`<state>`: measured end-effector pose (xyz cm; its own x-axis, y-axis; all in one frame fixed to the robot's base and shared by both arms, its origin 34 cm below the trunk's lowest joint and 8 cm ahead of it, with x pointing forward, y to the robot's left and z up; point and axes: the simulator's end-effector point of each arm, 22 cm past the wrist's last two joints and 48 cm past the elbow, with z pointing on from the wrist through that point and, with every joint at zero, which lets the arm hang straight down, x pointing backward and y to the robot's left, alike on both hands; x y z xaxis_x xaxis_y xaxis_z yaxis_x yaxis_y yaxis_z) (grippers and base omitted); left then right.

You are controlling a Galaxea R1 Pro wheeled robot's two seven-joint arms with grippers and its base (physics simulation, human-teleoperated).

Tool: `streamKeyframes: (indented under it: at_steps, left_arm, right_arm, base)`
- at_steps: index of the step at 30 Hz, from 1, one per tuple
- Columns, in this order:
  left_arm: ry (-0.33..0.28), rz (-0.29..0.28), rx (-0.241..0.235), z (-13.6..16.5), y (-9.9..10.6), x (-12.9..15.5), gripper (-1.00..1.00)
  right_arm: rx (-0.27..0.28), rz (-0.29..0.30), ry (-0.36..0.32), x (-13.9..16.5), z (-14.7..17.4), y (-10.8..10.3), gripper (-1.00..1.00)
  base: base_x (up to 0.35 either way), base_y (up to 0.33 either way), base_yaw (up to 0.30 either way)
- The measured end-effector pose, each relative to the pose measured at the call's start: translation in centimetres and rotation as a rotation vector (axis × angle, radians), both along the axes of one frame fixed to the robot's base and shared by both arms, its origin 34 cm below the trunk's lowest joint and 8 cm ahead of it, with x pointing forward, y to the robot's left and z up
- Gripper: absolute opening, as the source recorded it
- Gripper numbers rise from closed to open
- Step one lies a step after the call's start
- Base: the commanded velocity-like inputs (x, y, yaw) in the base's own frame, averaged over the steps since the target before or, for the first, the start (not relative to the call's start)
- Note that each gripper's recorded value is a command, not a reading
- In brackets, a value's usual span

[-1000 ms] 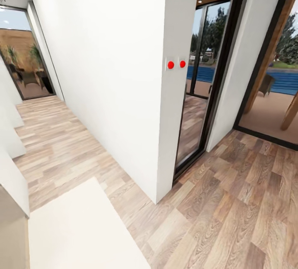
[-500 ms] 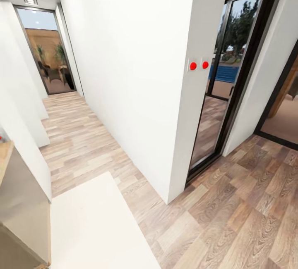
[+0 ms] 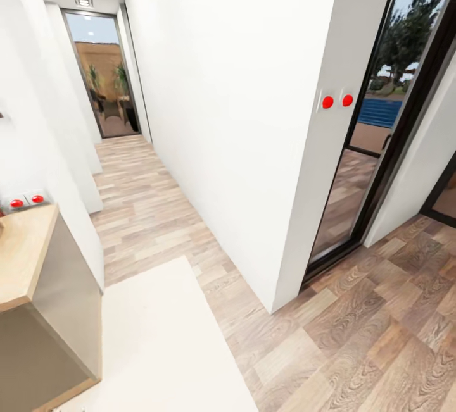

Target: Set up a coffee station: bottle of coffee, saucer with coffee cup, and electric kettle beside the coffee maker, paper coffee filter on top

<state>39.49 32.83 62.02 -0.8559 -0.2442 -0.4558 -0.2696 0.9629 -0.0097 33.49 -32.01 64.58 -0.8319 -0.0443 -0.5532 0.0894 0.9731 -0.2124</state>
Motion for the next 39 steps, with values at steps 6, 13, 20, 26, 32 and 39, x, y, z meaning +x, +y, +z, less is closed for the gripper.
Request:
streamKeyframes:
  at_steps: [6, 13, 20, 26, 32, 39]
  left_arm:
    - [0.007, 0.001, 0.001, 0.4, 0.0, -0.4, 1.0]
    - [0.016, 0.001, 0.001, 0.8, 0.1, -1.0, 1.0]
    - [0.024, -0.001, 0.001, 1.2, 0.0, -1.5, 1.0]
    - [0.031, -0.001, 0.001, 1.5, 0.0, -2.0, 1.0]
    - [0.039, -0.001, 0.001, 1.7, 0.0, -2.5, 1.0]
    - [0.048, -0.006, 0.0, 1.5, 0.0, -2.8, 1.0]
  right_arm:
    - [0.0, 0.0, 0.01, -0.5, 0.4, 0.0, 1.0]
    - [0.0, 0.0, 0.019, -1.1, 0.8, 0.0, 1.0]
    - [0.0, 0.0, 0.025, -1.5, 1.3, 0.0, 1.0]
    - [0.0, 0.0, 0.032, -2.0, 1.6, 0.0, 1.0]
    - [0.0, 0.0, 0.039, -2.4, 1.9, 0.0, 1.0]
    - [0.0, 0.0, 0.047, -2.7, 1.8, 0.0, 1.0]
  base:
    - [0.0, 0.0, 0.215]
    - [0.0, 0.0, 0.215]
    - [0.0, 0.0, 0.215]
    - [0.0, 0.0, 0.215]
    - [0.0, 0.0, 0.215]
    - [0.0, 0.0, 0.222]
